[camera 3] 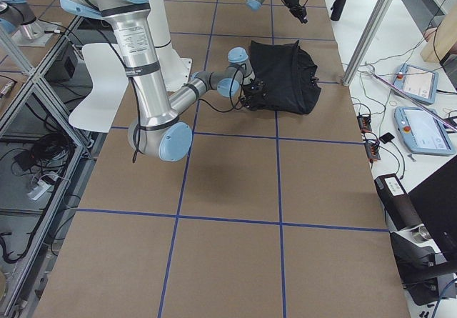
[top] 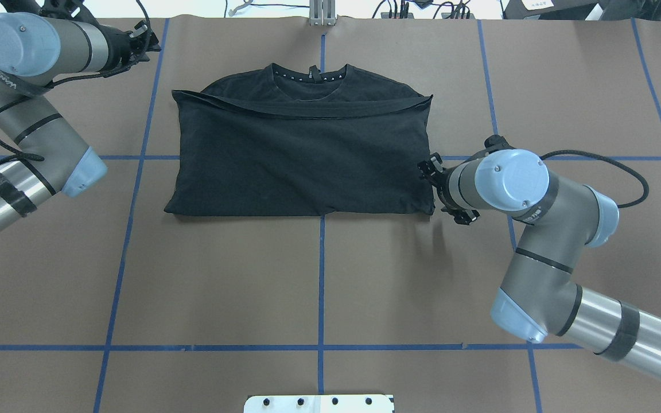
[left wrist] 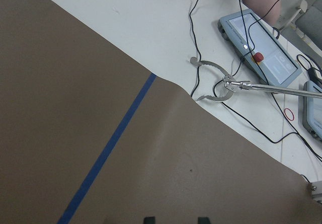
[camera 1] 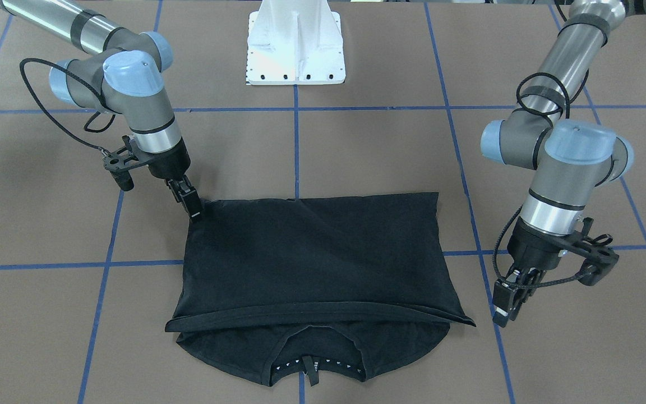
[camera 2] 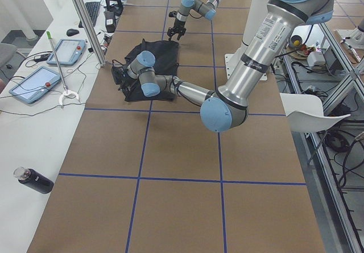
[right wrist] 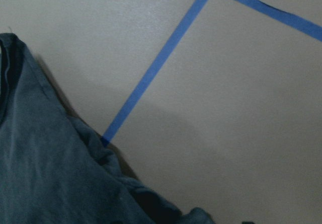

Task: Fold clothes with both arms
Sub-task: 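Move the right gripper down to the folded edge corner nearest it, then press and adjust the folded corner with the right gripper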

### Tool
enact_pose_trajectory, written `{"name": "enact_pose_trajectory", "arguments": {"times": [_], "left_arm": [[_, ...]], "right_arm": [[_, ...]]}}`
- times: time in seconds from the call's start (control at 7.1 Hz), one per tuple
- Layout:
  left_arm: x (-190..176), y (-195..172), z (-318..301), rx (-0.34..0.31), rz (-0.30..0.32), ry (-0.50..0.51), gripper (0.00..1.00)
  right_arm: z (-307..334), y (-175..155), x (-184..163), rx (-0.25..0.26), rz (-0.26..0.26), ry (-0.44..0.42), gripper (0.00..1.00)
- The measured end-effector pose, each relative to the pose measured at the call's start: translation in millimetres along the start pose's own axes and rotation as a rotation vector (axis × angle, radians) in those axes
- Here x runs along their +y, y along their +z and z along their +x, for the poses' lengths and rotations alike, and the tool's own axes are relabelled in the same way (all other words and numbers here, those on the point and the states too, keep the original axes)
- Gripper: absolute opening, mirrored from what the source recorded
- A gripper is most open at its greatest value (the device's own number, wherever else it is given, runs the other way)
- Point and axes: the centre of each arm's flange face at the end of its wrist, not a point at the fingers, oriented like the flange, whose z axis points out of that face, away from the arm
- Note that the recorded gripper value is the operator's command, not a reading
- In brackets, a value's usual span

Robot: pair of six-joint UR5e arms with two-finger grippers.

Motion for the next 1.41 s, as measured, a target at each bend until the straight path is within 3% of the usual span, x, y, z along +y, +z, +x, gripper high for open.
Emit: {"name": "enact_pose_trajectory", "arguments": {"times": [0.42,0.56,0.7,0.85,1.41], "left_arm": [[-1,-1,1,0.003,0.013,0.000,0.40],[-1,-1,0,0.003,0.018,0.000,0.40],[-2,-2,1,0.003,0.021,0.000,0.40],[-2,-3,1,0.005,0.023,-0.001,0.40],[-1,-2,1,0.003,0.038,0.000,0.40]], "right_arm": [[29,7,26,0.009,0.008,-0.041,0.77],[28,6,32,0.004,0.004,-0.046,0.70],[28,6,34,0.002,0.002,-0.048,0.11],[28,6,35,0.002,0.002,-0.032,0.00],[23,-5,37,-0.014,-0.013,0.027,0.00]]}}
